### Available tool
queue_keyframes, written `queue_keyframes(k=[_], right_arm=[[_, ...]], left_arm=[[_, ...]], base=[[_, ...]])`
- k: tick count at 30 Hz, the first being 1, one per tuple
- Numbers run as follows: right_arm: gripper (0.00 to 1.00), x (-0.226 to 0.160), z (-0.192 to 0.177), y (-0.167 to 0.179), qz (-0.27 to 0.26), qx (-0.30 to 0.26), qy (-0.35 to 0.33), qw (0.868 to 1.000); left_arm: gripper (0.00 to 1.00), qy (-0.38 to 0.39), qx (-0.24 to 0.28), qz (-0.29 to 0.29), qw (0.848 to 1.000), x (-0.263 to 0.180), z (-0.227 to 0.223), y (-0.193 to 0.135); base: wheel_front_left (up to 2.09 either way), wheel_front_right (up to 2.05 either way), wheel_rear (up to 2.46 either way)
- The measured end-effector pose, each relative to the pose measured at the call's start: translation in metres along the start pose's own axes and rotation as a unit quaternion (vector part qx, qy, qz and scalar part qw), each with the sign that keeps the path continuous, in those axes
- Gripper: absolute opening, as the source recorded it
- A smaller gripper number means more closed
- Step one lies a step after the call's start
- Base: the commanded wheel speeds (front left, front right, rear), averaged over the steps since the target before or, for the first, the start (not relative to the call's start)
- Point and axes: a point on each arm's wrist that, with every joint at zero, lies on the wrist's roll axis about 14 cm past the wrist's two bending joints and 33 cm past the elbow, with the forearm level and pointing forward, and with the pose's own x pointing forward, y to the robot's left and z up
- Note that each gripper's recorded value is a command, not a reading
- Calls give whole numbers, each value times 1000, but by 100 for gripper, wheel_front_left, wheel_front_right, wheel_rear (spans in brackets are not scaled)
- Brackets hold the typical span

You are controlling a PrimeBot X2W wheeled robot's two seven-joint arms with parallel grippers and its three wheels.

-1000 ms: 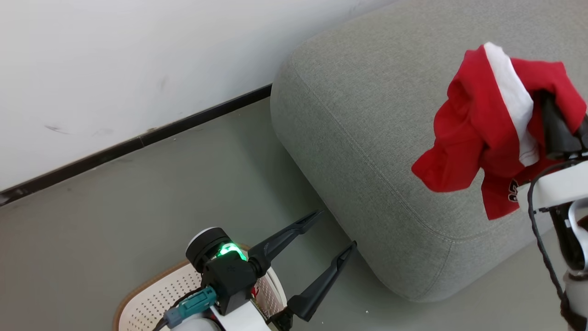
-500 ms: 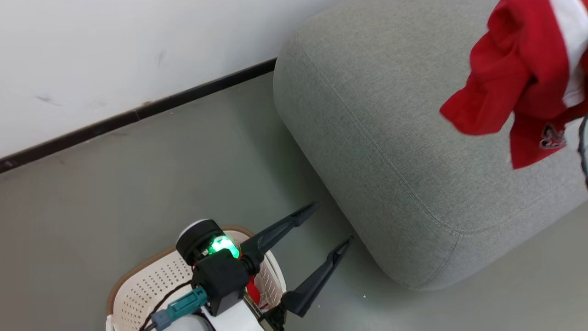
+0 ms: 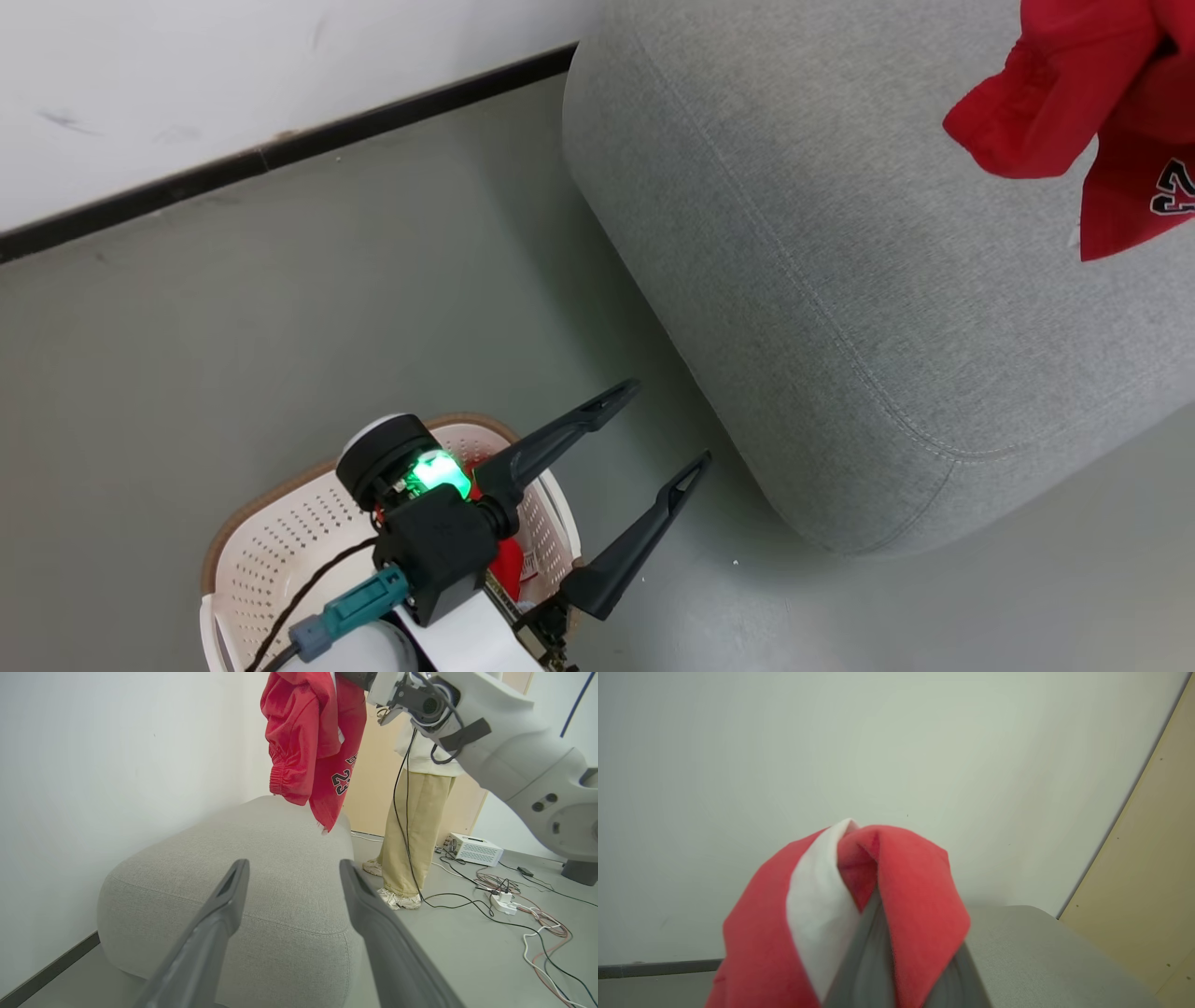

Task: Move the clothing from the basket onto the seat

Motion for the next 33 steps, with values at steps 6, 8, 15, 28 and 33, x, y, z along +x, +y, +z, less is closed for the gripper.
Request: queue_keyframes(k=[6, 8, 15, 28, 33], right_arm=[[0, 18, -6, 13, 9, -2, 6, 1000], [0, 24, -8, 17, 13, -4, 6, 1000], [0, 41, -23, 37, 28, -5, 18, 999], [0, 66, -51, 51, 28, 0, 43, 999], [0, 75, -62, 50, 20, 0, 50, 999]], left_arm=[[100, -3, -3, 17, 1000, -5, -2, 16], [100, 1, -5, 21, 1000, -6, -5, 19], [100, 9, -13, 39, 999, -15, -15, 33], [100, 19, -25, 57, 998, -23, -29, 53], [100, 24, -32, 64, 997, -27, -36, 60]], base=[[0, 0, 0], [0, 0, 0], [0, 0, 0], [0, 0, 0], [0, 0, 0]])
